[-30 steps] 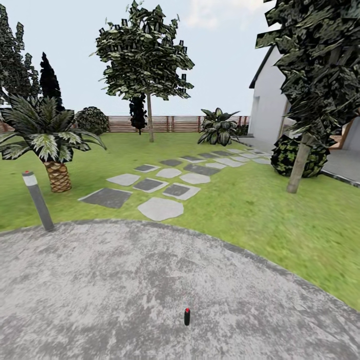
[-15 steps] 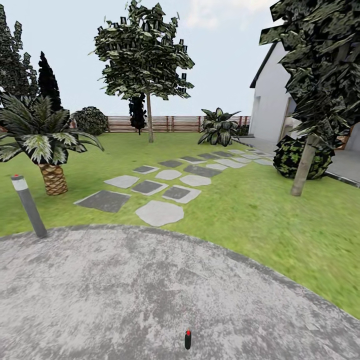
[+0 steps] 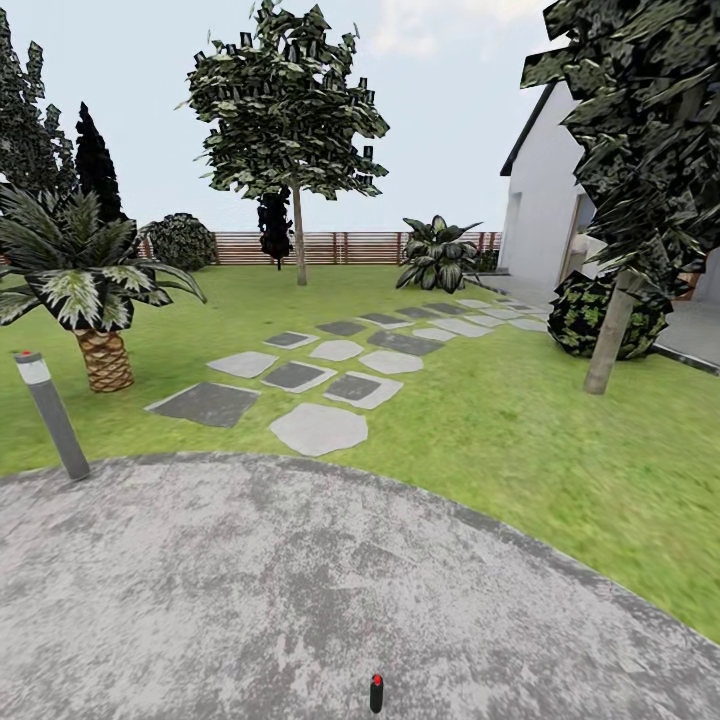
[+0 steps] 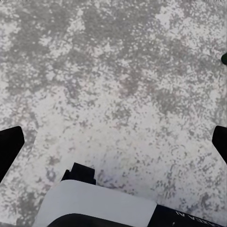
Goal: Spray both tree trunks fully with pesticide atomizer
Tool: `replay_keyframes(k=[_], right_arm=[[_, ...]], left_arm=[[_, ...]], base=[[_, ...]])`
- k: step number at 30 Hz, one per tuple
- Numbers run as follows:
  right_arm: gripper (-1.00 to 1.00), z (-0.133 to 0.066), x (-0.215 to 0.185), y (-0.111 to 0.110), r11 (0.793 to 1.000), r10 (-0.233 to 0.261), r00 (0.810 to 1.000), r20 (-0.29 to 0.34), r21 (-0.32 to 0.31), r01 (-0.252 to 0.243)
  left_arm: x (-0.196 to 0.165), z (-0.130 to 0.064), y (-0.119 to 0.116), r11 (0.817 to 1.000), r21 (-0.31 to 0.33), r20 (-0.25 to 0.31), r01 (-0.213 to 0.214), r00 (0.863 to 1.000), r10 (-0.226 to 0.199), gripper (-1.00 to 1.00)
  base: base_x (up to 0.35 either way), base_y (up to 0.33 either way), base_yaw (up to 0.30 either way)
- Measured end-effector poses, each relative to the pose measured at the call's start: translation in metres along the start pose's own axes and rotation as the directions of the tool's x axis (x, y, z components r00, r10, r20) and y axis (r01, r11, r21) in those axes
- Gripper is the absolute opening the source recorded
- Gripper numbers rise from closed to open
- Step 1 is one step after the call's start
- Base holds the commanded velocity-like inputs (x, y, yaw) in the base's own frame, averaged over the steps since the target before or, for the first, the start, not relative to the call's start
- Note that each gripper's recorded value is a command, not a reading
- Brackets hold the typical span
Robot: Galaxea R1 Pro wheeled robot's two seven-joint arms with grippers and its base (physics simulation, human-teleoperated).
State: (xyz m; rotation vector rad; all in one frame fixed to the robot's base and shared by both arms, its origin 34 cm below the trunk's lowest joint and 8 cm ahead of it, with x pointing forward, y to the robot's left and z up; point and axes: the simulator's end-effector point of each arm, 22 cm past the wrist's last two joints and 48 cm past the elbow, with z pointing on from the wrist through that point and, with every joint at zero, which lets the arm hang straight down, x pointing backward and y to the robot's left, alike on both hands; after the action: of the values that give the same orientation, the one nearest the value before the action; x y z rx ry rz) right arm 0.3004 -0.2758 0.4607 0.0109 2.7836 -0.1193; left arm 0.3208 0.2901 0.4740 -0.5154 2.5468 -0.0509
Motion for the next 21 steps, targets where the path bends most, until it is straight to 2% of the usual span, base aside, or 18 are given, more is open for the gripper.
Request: replay_keyframes(k=[6,21], right_arm=[[1.00,-0.0001,0.0000,0.0000,1.000,0.000,1.000,0.000,0.000,0.000],[1.00,-0.0002,0.0000,0.0001,1.000,-0.001,1.000,0.001,0.000,0.001]], left_arm=[[0.0000,-0.0002,0.0000,1.000,0.000,0.000,0.000,1.000,0.000,1.00],[-0.0001,-0.0002,0.0000,1.000,0.000,0.001,0.000,1.000,0.000,1.00]], base=[[0.204,0.000,0.000],[0.320,0.000,0.000]])
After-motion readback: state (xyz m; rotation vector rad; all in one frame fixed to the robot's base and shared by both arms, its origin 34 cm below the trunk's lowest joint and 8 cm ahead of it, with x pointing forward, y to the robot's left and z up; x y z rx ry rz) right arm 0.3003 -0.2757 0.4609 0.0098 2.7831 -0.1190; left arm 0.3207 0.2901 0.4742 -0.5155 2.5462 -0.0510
